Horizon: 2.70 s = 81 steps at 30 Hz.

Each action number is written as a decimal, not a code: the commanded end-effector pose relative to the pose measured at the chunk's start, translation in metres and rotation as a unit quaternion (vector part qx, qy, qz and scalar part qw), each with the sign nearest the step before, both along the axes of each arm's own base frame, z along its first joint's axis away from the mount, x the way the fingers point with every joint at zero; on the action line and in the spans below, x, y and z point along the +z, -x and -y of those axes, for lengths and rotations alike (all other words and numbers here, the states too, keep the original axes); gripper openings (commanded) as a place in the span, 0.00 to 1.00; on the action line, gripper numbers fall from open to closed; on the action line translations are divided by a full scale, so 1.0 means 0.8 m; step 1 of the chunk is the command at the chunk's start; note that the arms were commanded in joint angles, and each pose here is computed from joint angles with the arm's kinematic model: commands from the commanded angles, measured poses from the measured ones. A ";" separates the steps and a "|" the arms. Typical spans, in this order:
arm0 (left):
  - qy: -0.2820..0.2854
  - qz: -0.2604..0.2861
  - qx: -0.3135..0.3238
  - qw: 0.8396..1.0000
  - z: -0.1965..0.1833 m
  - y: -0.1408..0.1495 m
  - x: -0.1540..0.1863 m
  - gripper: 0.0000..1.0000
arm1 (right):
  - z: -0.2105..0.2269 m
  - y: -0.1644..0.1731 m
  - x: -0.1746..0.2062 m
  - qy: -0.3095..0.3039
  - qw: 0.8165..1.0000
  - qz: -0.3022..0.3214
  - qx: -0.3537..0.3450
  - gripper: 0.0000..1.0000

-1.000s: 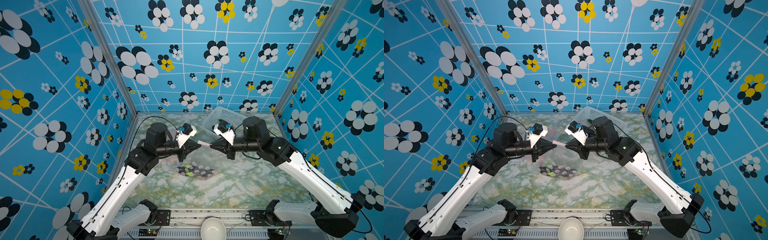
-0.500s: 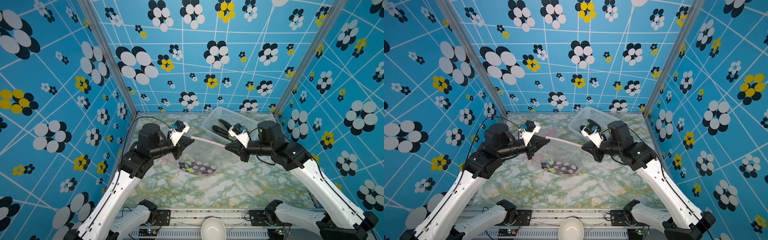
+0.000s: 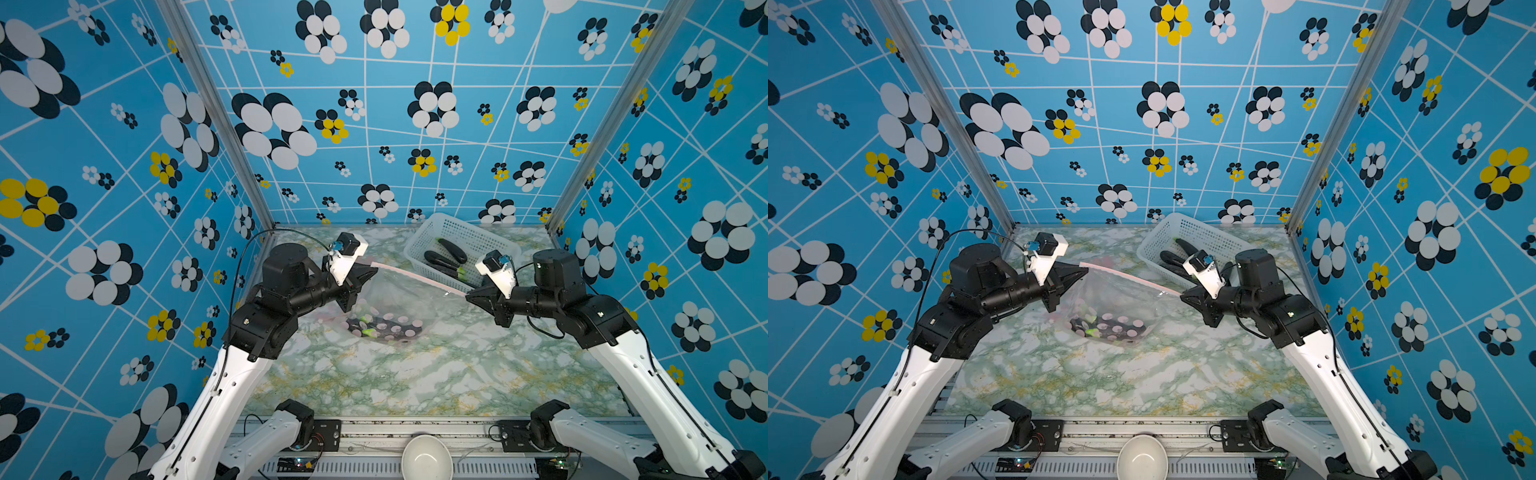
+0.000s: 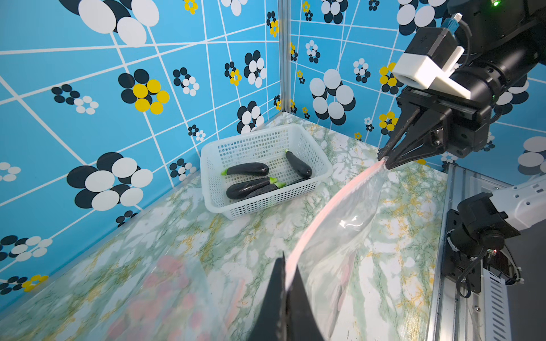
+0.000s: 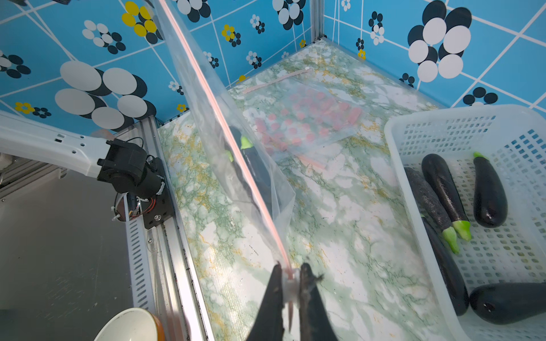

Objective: Place the eggplant in a zip-top bag and seal the zipper
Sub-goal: Zip the zipper on the zipper food storage bag, then place the zipper food storage bag at the center of the board.

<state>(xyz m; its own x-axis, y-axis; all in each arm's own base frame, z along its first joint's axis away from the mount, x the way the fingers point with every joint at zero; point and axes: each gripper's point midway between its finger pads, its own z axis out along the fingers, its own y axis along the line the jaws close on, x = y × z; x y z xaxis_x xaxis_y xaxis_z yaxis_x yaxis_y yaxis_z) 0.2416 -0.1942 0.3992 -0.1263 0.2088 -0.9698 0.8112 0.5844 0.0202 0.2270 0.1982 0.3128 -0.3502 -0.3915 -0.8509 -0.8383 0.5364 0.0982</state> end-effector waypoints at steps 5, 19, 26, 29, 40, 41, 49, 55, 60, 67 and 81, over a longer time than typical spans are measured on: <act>0.009 0.031 0.023 0.999 -0.012 -0.002 0.028 0.00 | 0.020 0.003 -0.029 0.046 0.998 -0.027 -0.021 0.06; 0.029 0.024 -0.034 0.999 0.010 0.007 0.028 0.00 | -0.052 -0.012 0.057 0.068 0.995 0.054 0.045 0.69; 0.037 0.018 -0.039 0.998 0.015 0.006 0.028 0.00 | -0.130 0.005 0.081 0.050 0.989 0.071 0.123 0.70; 0.040 0.018 -0.049 0.998 0.020 0.008 0.028 0.00 | -0.146 0.002 0.076 0.055 0.987 0.072 0.134 0.70; 0.045 0.000 -0.056 0.997 0.030 0.002 0.016 0.00 | -0.156 0.001 0.032 0.106 0.973 0.060 0.194 0.00; 0.044 -0.005 -0.053 0.998 0.030 0.001 0.013 0.00 | -0.153 0.002 0.030 0.111 0.972 0.056 0.197 0.00; 0.044 -0.037 0.030 0.998 0.012 -0.029 -0.010 0.55 | -0.074 -0.034 0.015 0.178 0.972 0.057 0.143 0.00; 0.036 -0.055 0.071 0.995 0.002 -0.043 -0.030 0.58 | -0.015 -0.090 0.013 0.290 0.947 0.121 0.063 0.00; 0.031 -0.064 0.084 0.994 -0.002 -0.048 -0.043 0.58 | -0.007 -0.091 -0.017 0.340 0.928 0.134 0.069 0.00; 0.020 -0.083 0.095 0.992 -0.003 -0.054 -0.072 0.58 | -0.012 -0.005 -0.129 0.410 0.898 0.069 0.145 0.04; 0.037 -0.123 0.098 0.987 0.003 -0.060 -0.104 0.58 | -0.019 0.087 -0.126 0.234 0.956 -0.171 -0.044 0.66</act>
